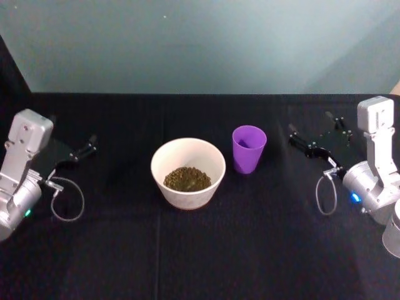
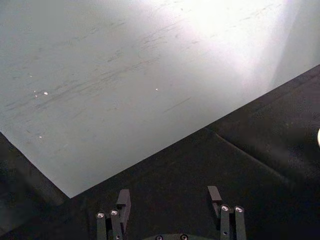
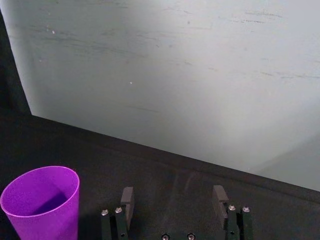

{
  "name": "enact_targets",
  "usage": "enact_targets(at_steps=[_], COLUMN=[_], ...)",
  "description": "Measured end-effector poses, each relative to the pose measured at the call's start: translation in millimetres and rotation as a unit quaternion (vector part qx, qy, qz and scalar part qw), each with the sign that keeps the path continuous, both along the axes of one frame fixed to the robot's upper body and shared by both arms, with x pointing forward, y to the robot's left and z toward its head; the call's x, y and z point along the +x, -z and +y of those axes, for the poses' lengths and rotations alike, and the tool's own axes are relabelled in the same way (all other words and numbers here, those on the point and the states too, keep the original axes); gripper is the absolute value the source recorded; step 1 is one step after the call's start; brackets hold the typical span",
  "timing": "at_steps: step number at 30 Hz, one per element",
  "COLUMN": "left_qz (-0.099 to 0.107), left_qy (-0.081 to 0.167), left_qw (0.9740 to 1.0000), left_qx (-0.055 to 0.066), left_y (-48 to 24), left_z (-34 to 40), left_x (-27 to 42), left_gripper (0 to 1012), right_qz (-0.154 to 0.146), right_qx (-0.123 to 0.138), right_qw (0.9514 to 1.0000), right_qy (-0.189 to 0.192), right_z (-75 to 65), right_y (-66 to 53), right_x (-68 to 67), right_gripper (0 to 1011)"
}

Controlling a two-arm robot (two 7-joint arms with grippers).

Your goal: Pick up the cup and pour the mung beans from the cup into the bowl.

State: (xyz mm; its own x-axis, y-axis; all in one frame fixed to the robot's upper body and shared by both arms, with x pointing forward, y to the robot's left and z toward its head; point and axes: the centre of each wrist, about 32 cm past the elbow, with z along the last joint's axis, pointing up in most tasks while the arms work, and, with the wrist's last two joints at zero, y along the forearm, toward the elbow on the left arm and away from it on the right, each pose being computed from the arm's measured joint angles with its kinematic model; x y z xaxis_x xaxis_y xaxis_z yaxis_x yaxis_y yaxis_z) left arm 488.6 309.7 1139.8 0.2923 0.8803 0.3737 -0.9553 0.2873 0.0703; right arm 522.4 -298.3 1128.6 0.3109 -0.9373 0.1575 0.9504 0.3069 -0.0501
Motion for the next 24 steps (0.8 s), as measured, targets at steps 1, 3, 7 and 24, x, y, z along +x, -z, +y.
enact_targets(at_steps=[1,3,7,24], left_qz=[0.0,0.0,0.0,0.0], left_qy=[0.0,0.0,0.0,0.0], left_qw=[1.0,1.0,1.0,1.0], left_qx=[0.0,0.0,0.0,0.0], left_y=[0.0,0.0,0.0,0.0], left_z=[0.0,0.0,0.0,0.0], left_x=[0.0,0.0,0.0,0.0], left_gripper=[1000,1000,1000,1000], right_qz=[0.0,0.0,0.0,0.001], right_qx=[0.0,0.0,0.0,-0.001], right_qw=[1.0,1.0,1.0,1.0], right_qy=[0.0,0.0,0.0,0.001], right_z=[0.0,0.0,0.0,-0.2], right_y=[0.0,-0.3,-0.7,-1.3], right_x=[0.0,0.0,0.1,0.2], right_gripper=[1000,1000,1000,1000])
